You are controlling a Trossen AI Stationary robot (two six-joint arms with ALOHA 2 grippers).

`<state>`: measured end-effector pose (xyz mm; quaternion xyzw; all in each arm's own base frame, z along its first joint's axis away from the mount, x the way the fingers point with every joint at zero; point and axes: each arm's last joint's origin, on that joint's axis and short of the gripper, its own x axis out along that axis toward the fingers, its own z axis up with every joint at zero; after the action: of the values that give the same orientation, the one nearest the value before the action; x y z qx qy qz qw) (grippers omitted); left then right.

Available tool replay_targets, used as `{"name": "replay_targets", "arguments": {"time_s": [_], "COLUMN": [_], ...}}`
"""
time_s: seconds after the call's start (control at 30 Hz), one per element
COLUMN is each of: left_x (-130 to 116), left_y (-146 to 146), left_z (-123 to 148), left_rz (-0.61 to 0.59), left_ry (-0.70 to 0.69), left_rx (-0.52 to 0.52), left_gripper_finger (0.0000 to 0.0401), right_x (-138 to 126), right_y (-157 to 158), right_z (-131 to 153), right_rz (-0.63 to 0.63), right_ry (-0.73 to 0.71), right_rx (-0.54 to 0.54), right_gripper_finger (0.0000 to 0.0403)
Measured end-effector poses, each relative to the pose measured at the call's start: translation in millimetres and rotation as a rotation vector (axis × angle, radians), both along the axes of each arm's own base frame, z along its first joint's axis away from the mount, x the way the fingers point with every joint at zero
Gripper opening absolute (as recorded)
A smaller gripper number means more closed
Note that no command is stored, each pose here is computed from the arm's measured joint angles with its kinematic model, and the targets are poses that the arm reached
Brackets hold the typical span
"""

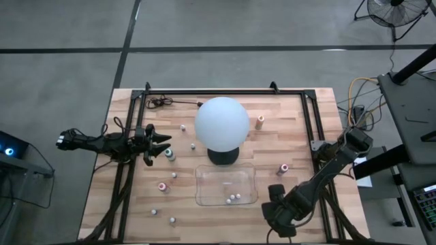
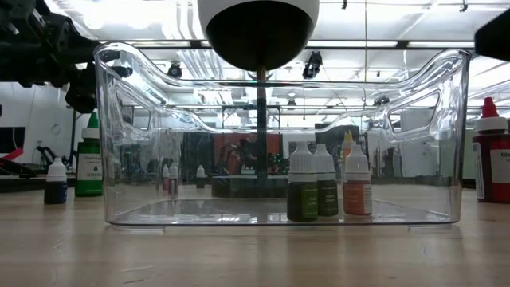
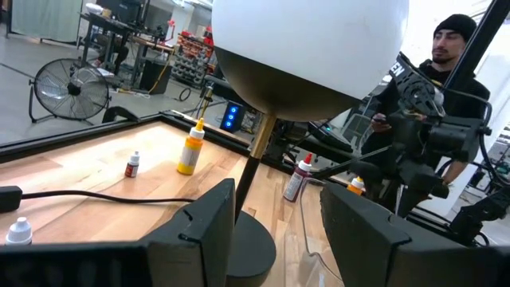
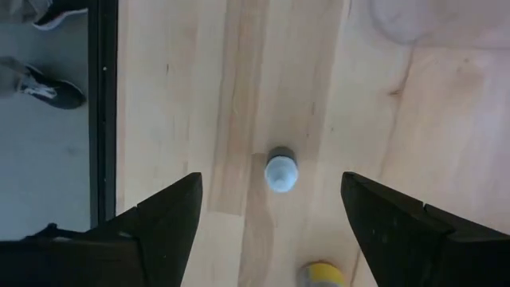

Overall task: Pick & Place food coloring
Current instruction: Put the small green food coloring bottle into the transparent bin

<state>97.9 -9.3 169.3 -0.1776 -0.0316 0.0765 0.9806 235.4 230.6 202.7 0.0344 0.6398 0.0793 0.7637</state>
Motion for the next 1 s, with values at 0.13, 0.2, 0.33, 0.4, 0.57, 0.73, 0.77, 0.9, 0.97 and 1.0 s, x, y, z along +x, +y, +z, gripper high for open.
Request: {"name": "replay_targets", "arguments": {"time_s": [0.13, 0.2, 0.33, 0.4, 0.57, 0.73, 0.77, 0.9, 0.97, 1.0], "left_x": [0, 0, 0, 0, 0, 0, 0, 0, 0, 0], "left_y": [0, 0, 0, 0, 0, 0, 0, 0, 0, 0], "left_z": [0, 0, 0, 0, 0, 0, 0, 0, 0, 0], "left_rz": [0.0, 0.0, 0.0, 0.0, -0.001, 0.0, 0.0, 0.0, 0.0, 0.0], "left_ry": [0.0, 0.0, 0.0, 0.0, 0.0, 0.0, 0.0, -0.001, 0.0, 0.0], "left_rx": [0.0, 0.0, 0.0, 0.0, 0.0, 0.0, 0.0, 0.0, 0.0, 0.0], "left_gripper_finger": [0.0161, 0.0161, 0.0161, 0.0161, 0.0161, 0.0161, 0.0161, 0.0161, 0.0161, 0.0161], "right_x": [-2, -3, -4, -4, -8, -10, -10, -10, -10, -10], "right_y": [0, -1, -2, -3, -5, -6, -6, -7, -7, -7], "right_z": [-7, -11, -20, -24, -34, -39, -39, -41, -41, -41], "right_rz": [-0.01, -0.017, -0.02, -0.023, -0.042, -0.042, -0.041, -0.041, -0.039, -0.038], "right_ry": [-0.003, -0.003, -0.017, -0.019, -0.011, -0.007, -0.009, -0.012, -0.012, -0.013], "right_rx": [0.004, 0.007, 0.022, 0.025, 0.041, 0.035, 0.036, 0.03, 0.029, 0.029], "right_gripper_finger": [0.0291, 0.0288, 0.0281, 0.0278, 0.027, 0.0265, 0.0264, 0.0258, 0.0254, 0.0252]}}
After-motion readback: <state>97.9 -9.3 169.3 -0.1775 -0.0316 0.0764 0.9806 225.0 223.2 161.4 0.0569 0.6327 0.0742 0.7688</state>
